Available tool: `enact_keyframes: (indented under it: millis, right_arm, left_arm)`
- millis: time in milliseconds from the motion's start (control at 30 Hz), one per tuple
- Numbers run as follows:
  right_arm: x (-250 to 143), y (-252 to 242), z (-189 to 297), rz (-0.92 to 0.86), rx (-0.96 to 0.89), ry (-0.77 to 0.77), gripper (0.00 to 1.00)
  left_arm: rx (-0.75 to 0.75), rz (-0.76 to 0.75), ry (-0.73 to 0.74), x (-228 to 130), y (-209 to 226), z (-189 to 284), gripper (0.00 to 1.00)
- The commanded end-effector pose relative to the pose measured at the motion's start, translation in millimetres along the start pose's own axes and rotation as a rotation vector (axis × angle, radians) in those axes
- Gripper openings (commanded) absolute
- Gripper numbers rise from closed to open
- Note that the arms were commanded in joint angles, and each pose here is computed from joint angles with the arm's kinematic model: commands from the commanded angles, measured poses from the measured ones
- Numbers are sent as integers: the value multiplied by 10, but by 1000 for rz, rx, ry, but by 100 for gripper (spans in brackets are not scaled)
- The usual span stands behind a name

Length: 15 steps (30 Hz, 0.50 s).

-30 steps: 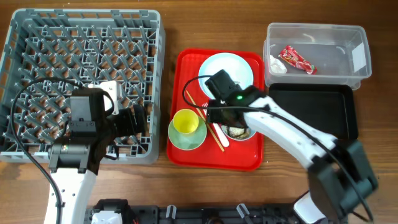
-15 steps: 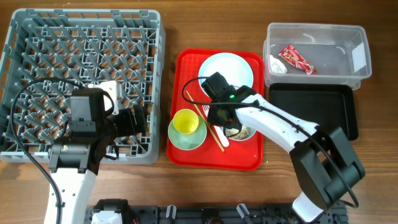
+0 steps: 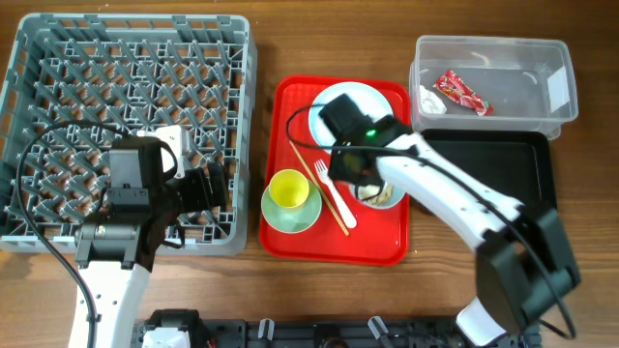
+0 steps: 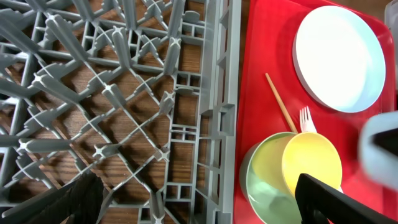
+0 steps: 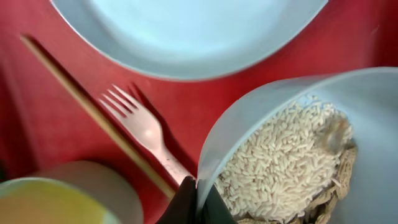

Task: Sort waste into correct bins and load items into the dishwasher rack
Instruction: 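Grasp the rim of the blue rice bowl with the right gripper, then tip the blue bowl over the black tray to dump the rice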

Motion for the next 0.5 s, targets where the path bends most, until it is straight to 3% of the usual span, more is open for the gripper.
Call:
enact_keyframes:
  millis: [0, 467]
  right_arm:
    - [295, -72, 522, -11, 108, -103, 4]
    - [974, -967, 782, -147, 376, 49, 4]
  left_arm:
    - [-8, 4, -32, 63, -10, 72, 100]
    - [-8, 4, -31, 62, -10, 72, 100]
Point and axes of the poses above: each gripper's point midway between its finger pads, its own z axis back along the fingers, its own y axis along the line the jaws close on, x = y × z, the point moved 8 cm from there along z, back along the fingers, and after that the axes turned 13 degrees about -z, right-handed, at the moved point
